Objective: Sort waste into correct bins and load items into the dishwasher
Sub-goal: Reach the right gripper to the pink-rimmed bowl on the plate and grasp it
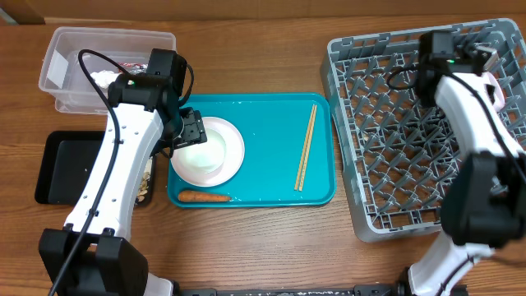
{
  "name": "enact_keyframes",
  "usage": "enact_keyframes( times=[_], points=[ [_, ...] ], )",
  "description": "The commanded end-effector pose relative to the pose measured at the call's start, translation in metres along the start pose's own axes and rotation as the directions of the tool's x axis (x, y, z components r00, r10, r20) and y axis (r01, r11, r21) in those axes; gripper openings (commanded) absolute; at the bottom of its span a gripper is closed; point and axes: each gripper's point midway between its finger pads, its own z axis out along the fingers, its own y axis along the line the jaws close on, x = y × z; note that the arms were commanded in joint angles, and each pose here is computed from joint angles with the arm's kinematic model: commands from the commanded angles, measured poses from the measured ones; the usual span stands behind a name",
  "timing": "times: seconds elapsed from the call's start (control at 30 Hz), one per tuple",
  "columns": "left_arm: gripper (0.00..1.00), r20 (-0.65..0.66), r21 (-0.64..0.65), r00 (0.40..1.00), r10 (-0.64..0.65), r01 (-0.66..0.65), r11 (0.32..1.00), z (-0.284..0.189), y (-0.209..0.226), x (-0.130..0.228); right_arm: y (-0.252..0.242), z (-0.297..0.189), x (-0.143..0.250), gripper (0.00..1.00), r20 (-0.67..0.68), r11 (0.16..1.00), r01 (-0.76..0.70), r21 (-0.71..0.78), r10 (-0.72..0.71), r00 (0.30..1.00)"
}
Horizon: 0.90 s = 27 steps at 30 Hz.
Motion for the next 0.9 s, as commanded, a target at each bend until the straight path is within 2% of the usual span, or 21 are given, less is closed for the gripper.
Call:
enact_keyframes(
  times=[0.0, 0.07, 0.1, 0.17, 0.4, 0.63, 0.87],
  points=[
    [0.8, 0.02, 0.019, 1.0, -0.009, 0.008, 1.0, -0.01, -0.001, -0.001, 0.006, -0.069, -0.011, 0.75, -0.017, 0.921, -0.001, -0.39, -0.006, 1.0],
    [0.8, 0.014, 0.016, 1.0, -0.008, 0.008, 1.0, -0.01, 0.0, 0.001, 0.016, -0.094, -0.007, 0.78, -0.018, 0.85, 0.03, -0.526, -0.046, 0.999],
    [0.8, 0.01, 0.011, 1.0, -0.008, 0.008, 1.0, -0.01, 0.001, 0.002, 0.029, -0.125, 0.001, 0.78, -0.012, 0.749, 0.062, -0.659, -0.093, 0.996],
    [0.8, 0.002, -0.013, 1.0, -0.009, 0.009, 1.0, -0.01, 0.006, 0.004, 0.044, -0.156, 0.015, 0.79, -0.005, 0.634, 0.096, -0.767, -0.155, 0.988],
    [0.8, -0.044, -0.074, 0.996, -0.08, 0.076, 0.994, -0.009, 0.037, 0.009, 0.093, -0.248, 0.076, 0.81, 0.048, 0.316, 0.173, -0.933, -0.365, 0.93],
    [0.83, -0.058, -0.091, 0.962, -0.266, 0.26, 0.961, -0.014, 0.088, 0.007, 0.136, -0.325, 0.124, 0.8, 0.212, 0.136, 0.297, -0.945, -0.436, 0.875],
    [0.97, -0.1, -0.046, 0.897, -0.431, 0.429, 0.902, -0.014, 0.124, 0.009, 0.196, -0.386, 0.181, 0.81, 0.278, 0.006, 0.314, -0.95, -0.449, 0.849]
  ],
)
